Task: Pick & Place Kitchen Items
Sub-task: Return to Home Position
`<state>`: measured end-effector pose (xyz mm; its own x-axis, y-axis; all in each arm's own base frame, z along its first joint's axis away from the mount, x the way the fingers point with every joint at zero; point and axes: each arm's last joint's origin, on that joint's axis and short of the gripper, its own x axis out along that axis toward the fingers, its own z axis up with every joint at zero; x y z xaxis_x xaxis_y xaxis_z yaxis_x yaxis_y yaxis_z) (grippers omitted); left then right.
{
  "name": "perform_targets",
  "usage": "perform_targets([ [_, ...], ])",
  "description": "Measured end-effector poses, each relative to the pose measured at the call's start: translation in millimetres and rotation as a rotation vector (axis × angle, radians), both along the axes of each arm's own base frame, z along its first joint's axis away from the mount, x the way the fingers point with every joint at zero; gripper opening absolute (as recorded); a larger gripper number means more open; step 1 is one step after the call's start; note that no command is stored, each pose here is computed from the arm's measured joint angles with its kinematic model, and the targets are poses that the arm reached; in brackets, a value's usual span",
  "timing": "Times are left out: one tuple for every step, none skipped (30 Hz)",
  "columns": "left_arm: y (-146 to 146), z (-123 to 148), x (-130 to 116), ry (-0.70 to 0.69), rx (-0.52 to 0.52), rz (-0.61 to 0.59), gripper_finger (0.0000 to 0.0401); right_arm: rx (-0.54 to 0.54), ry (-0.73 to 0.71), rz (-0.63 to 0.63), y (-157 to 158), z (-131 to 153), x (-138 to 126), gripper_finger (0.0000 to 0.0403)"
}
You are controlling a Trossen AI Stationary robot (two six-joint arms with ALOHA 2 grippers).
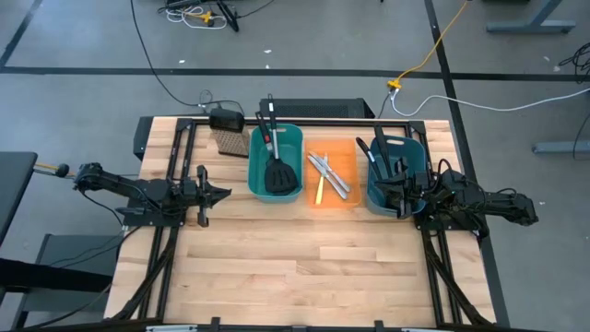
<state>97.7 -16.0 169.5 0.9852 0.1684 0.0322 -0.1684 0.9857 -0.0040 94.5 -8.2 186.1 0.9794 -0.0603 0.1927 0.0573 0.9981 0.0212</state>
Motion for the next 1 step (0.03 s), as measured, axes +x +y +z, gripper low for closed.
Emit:
perform_targets([
  [0.0, 0.0, 0.0, 0.000, 0.000, 0.000, 0.0018, 0.000, 0.000, 0.000, 0.0, 0.0, 0.0, 0.0031],
])
